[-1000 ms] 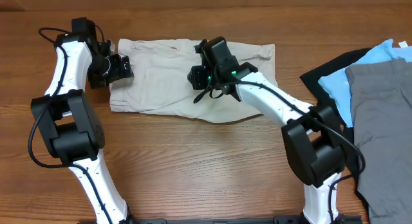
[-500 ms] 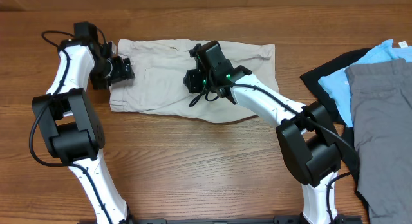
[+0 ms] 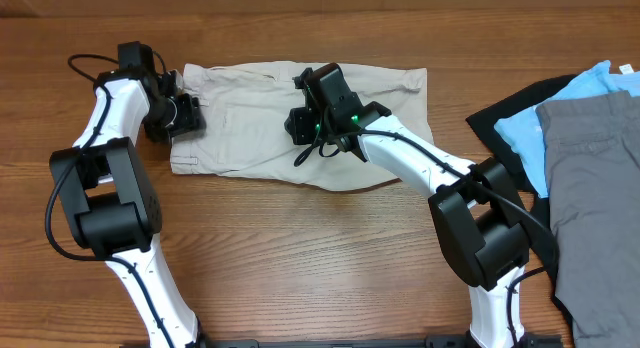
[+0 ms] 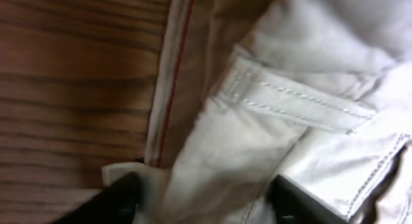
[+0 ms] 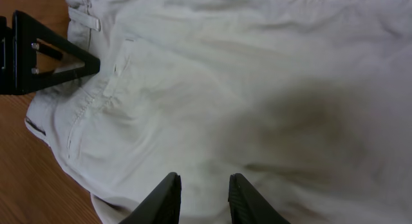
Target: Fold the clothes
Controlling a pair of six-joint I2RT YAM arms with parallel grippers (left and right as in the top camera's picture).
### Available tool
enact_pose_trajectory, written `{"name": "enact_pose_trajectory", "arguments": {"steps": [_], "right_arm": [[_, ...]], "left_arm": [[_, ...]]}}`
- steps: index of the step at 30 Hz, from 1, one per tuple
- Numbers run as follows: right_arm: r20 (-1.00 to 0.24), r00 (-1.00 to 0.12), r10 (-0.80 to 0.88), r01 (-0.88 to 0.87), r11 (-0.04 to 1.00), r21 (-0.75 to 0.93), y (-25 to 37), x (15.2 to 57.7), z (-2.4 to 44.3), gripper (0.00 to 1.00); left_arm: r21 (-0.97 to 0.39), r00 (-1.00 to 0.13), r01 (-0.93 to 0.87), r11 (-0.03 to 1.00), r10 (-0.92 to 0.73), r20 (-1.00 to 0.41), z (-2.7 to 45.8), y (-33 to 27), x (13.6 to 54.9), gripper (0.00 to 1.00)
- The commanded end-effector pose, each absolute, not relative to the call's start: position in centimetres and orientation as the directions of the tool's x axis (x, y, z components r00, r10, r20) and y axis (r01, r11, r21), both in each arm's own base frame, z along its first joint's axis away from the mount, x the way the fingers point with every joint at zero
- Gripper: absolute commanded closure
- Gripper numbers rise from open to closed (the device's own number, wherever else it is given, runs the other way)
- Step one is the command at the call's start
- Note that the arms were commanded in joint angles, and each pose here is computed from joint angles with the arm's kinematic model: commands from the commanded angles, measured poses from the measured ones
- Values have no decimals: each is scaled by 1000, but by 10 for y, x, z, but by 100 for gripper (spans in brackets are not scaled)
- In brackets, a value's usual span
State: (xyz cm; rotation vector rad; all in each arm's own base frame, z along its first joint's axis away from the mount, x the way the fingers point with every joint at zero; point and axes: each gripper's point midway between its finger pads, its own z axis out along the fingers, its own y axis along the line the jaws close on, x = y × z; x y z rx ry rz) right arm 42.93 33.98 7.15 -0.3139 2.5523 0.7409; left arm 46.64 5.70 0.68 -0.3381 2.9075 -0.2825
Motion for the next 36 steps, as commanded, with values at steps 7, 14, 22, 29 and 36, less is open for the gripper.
{"name": "enact_pose_trajectory", "arguments": {"steps": [7,14,22,29,36], "right_arm": [[-458,-887,-62,-296,837,459,338,426,70,71],[-289,-957,-35,-184,841,509,333,397,57,71],[-94,-989,-112,-146,765,628,346,353,59,79],[-93,-993,-69,-105,874,475,317,354,36,82],[-109,-992,-59,-107,861,498,318,358,37,92]], "left_arm": [[-235,-961,-233,944,-260,-91,-19,50,448,96],[-314,-960,-209,926,-256,-115,15,39,465,96],[-316,-956,-178,932,-240,-169,80,35,486,96],[-317,-958,-122,941,-196,-212,131,14,493,96],[-290,-963,-63,955,-134,-232,158,-13,491,96]]}}
